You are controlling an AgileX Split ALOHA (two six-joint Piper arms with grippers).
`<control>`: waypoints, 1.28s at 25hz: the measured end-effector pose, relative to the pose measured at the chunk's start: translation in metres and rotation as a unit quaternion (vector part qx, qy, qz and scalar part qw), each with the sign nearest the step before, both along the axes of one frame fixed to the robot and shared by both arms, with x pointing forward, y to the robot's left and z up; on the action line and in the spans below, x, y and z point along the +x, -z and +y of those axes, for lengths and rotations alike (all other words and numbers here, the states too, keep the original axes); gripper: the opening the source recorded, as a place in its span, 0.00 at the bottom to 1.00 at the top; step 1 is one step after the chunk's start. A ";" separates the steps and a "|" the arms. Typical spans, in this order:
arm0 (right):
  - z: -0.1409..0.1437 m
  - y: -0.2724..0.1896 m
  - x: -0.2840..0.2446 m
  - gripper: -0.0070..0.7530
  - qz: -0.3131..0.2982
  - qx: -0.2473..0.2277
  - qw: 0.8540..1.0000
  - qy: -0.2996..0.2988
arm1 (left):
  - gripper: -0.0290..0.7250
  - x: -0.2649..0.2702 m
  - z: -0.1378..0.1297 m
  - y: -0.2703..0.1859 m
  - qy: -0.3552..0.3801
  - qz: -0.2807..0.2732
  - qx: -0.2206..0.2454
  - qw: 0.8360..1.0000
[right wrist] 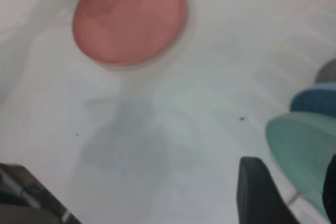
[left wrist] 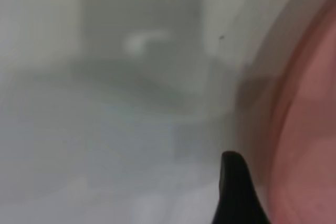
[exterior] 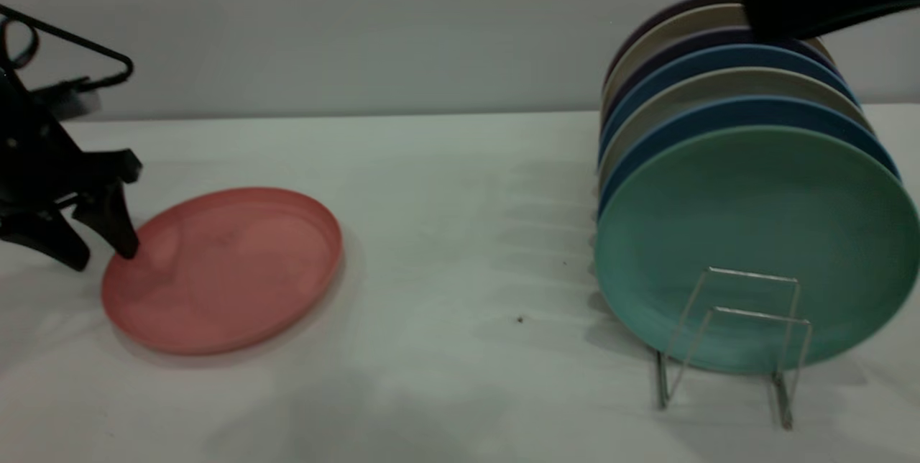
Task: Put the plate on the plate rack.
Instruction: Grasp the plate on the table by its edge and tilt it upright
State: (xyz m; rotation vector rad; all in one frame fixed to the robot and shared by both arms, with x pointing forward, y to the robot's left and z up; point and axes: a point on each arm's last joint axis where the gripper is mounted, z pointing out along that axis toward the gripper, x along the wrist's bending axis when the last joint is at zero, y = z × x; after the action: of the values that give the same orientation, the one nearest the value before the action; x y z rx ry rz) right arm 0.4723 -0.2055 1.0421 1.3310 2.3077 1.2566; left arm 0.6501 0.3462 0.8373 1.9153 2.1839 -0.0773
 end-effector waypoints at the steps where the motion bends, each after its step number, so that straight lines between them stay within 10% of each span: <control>1: 0.002 0.002 0.003 0.43 0.002 0.003 1.000 -0.005 | 0.68 0.000 -0.001 0.003 0.002 0.000 -0.006 1.000; 27: 0.013 0.016 0.022 0.43 0.023 0.021 0.998 -0.049 | 0.52 0.004 -0.005 0.032 0.029 -0.013 0.002 1.000; 32: 0.013 0.016 0.022 0.43 0.023 0.021 0.998 -0.049 | 0.31 0.006 -0.007 0.033 0.031 -0.018 0.005 0.999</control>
State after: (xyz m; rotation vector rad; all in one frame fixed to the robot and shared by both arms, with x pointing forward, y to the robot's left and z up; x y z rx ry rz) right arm 0.4946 -0.1920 1.0260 1.2862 2.4183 1.3256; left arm 0.6559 0.3396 0.8044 1.9740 2.1057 -0.0435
